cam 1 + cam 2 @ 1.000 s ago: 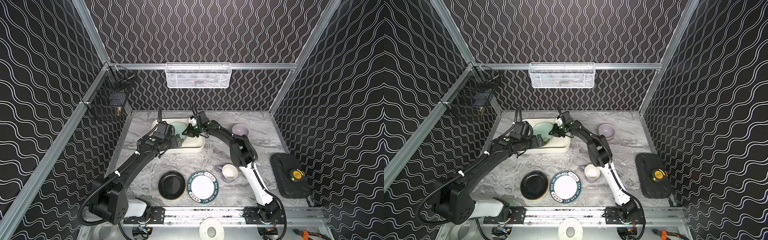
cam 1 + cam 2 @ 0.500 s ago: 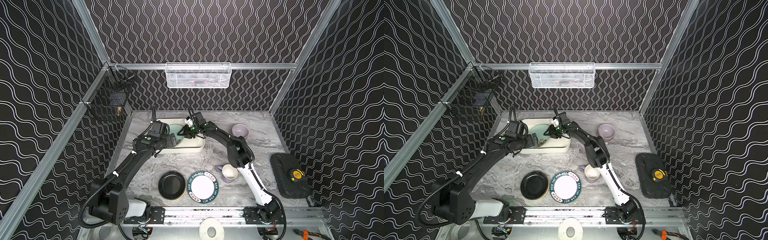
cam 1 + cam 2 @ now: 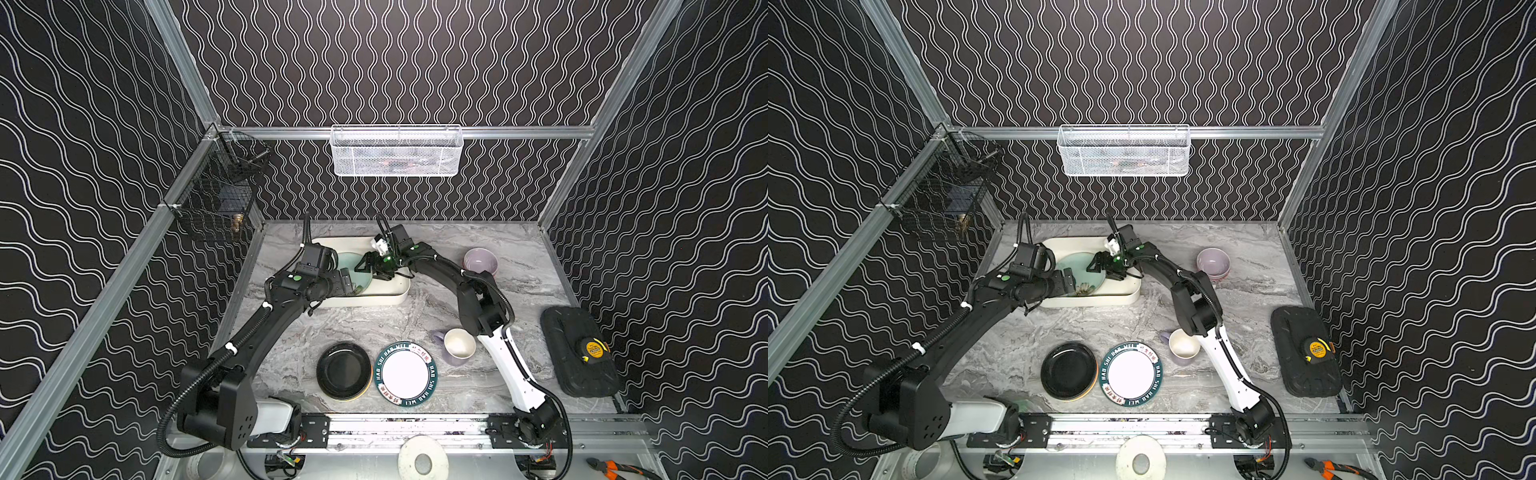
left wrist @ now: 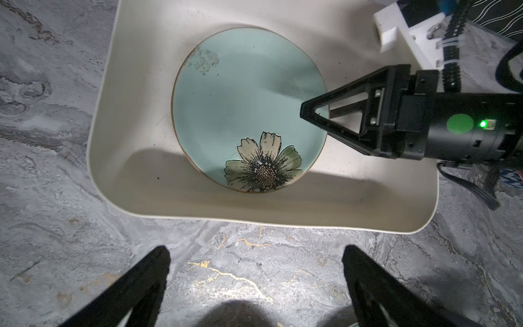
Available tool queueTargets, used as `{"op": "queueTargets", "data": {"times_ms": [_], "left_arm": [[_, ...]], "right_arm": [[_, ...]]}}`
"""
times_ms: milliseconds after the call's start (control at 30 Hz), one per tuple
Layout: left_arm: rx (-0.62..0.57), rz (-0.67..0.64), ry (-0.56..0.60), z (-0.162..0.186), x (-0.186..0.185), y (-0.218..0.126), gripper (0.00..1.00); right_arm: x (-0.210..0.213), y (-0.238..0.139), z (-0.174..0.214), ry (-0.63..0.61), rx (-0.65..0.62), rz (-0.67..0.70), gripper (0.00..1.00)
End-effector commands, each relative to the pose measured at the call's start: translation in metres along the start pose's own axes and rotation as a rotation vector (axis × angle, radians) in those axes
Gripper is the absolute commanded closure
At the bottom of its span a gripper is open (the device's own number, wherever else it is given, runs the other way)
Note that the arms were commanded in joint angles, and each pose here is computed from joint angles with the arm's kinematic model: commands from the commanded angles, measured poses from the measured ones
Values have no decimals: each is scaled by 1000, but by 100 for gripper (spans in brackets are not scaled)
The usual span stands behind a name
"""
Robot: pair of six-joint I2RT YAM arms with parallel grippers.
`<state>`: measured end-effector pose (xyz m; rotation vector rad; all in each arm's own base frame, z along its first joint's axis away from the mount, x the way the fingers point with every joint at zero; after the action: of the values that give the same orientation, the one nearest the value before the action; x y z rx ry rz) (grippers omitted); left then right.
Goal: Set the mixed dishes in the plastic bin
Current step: 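Lower the plate into the cream bin with the right gripper, then open the right gripper and lift it away from the plate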
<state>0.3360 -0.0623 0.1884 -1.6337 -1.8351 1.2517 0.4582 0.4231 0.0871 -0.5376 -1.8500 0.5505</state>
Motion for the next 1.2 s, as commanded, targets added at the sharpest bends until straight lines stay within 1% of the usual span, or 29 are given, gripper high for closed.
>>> {"op": "queueTargets", "data": {"times_ms": [0,167,367,500,567,633,700,867,1167], "left_arm": [[2,18,15,-1,-3,1,1],[0,32,13,1,-4,1,1],[-6,37,19,-2,-5,-1,1],[-9,15,22,-3,-3,-2,1],[-7,14,20,-2,-2,-1,1],[-9,22,17,-2,-3,0,1],[-10,25,16,-2,-4,0,1],[-1,38,13,0,-6,3,1],[5,34,23,2,-4,4,1]], "right_arm": [[19,-33,-15,-75,-63,38,20],[22,-51,-16,-99,-78,73,19],[33,-88,-19,-184,-135,182,17],[29,-117,-19,-231,-188,329,17],[19,-134,-19,-250,-222,443,18],[8,-145,-17,-260,-235,541,18],[-2,-152,-13,-267,-230,606,18],[-24,-149,-1,-226,-194,637,18],[-43,-133,10,-195,-137,652,21]]}}
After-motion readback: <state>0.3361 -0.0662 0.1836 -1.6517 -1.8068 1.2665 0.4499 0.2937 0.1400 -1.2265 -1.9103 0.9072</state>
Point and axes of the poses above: each gripper's point midway between its finger pads, its own y axis out along the fingers, its own x axis along the line the jaws close on, z = x × y, the point moved 3 cm from there along -y, back along the fingers, and after that the axes turned 4 degrees about -y, right-handed, at the moved point
